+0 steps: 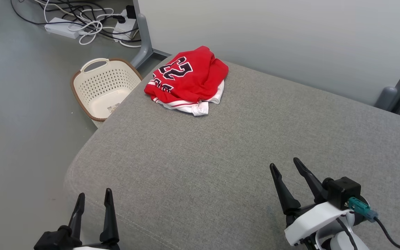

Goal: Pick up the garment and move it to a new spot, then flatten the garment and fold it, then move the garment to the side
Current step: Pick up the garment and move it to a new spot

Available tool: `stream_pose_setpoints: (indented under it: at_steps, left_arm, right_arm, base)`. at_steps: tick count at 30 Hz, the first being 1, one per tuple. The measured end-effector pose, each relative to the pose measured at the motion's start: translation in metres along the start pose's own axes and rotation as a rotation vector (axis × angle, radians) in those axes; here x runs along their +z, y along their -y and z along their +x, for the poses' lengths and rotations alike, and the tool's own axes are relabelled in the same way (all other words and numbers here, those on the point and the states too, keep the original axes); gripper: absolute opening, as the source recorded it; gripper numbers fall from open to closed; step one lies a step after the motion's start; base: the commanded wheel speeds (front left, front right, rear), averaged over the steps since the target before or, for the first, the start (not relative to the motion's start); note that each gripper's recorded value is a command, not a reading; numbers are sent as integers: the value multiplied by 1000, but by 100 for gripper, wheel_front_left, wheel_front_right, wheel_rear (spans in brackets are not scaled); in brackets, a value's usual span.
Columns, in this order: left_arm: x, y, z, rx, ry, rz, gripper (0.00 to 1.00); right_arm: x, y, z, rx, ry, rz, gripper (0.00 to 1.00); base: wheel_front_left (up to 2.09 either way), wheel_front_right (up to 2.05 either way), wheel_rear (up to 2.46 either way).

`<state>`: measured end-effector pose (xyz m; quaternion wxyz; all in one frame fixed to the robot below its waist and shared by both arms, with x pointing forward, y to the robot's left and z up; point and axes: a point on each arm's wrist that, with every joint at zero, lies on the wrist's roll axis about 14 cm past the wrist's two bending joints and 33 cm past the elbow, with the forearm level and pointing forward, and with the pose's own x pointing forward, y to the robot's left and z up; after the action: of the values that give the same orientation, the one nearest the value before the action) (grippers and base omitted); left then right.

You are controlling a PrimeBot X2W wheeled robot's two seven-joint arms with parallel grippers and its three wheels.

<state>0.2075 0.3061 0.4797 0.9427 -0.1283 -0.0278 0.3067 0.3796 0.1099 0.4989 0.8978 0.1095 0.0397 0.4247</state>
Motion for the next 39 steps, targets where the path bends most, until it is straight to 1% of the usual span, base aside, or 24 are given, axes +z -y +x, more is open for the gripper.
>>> stream_pose_setpoints:
  at_steps: [7,13,16,19,24,26,30,33,35,37,39]
  left_arm:
    - [-11,11,5,-24,-43,4,100]
    - [8,27,38,-71,11,34,100]
    - [24,36,66,-114,57,87,100]
    - [53,50,103,-174,127,172,100]
    - [106,89,170,-282,211,305,100]
    - [116,104,198,-308,192,346,100]
    - [102,125,249,-330,56,429,100]
    - [81,141,280,-337,-44,464,100]
    - [56,147,297,-332,-124,480,100]
    - [18,148,305,-336,-232,523,100]
    - [-16,149,311,-328,-321,518,100]
  right_arm:
    - [-1,17,3,-34,7,-7,100]
    - [3,40,5,-86,24,-15,100]
    - [6,53,3,-117,28,-25,100]
    - [8,72,0,-162,34,-31,100]
    - [12,109,-7,-246,44,-55,100]
    - [12,123,-11,-282,42,-60,100]
    - [8,152,-21,-351,28,-79,100]
    - [5,175,-31,-412,20,-94,100]
    - [3,187,-38,-444,15,-98,100]
    - [1,198,-45,-476,14,-101,100]
    - [-1,211,-52,-509,7,-110,100]
  base:
    - [0,0,0]
    - [0,0,0]
    - [0,0,0]
    - [0,0,0]
    - [0,0,0]
    - [0,0,0]
    - [0,0,0]
    - [0,0,0]
    - [0,0,0]
    - [0,0,0]
    - [0,0,0]
